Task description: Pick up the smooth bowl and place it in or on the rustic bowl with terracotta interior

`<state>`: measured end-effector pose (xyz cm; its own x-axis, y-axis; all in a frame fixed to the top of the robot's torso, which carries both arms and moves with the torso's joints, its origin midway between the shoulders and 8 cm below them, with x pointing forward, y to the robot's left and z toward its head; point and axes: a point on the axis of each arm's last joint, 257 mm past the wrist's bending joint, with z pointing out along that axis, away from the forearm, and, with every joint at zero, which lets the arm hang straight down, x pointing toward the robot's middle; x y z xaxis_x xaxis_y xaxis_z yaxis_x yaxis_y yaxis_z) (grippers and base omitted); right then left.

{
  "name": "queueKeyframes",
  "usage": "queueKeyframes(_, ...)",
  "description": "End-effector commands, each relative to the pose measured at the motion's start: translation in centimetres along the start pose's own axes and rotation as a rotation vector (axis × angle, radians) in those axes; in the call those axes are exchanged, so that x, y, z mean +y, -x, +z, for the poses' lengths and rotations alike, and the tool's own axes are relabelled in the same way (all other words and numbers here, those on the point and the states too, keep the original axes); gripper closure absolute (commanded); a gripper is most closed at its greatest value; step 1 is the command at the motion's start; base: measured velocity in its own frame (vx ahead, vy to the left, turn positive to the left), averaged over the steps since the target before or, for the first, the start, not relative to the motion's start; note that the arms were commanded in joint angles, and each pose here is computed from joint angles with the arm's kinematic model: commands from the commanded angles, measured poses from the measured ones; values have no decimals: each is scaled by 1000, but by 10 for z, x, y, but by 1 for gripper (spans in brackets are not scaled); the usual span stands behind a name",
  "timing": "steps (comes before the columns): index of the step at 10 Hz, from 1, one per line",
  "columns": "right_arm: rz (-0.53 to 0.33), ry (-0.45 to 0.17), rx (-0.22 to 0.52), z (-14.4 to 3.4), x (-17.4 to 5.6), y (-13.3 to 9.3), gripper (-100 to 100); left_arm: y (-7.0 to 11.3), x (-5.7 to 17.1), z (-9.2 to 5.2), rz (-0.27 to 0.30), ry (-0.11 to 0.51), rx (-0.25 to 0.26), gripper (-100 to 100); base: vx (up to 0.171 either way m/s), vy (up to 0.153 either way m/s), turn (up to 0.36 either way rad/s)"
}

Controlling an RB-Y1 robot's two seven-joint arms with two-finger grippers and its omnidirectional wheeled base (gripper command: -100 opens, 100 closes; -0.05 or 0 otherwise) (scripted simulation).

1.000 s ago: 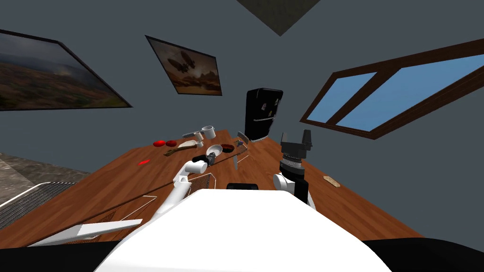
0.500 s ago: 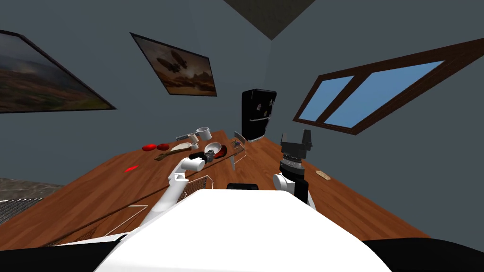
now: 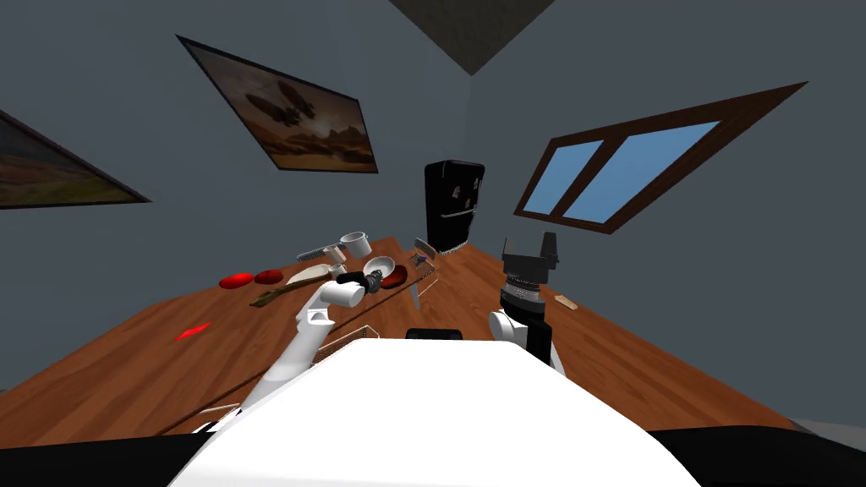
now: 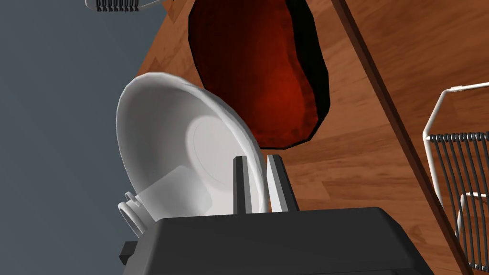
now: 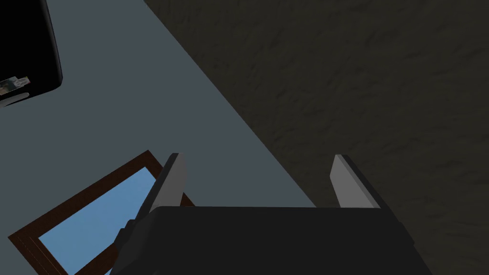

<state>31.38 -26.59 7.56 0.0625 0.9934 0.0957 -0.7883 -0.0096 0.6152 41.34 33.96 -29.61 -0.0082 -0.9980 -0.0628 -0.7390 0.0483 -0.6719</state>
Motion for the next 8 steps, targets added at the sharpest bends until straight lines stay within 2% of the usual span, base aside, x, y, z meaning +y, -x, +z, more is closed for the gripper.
queueKeyframes(1, 0, 0, 0, 0, 0, 0, 0, 0, 7, -3, 1, 32, 3, 100, 56, 106, -175)
queueKeyframes(8, 0, 0, 0, 0, 0, 0, 0, -3, 42, -13, -1, 170, 18, 100, 52, 114, -148)
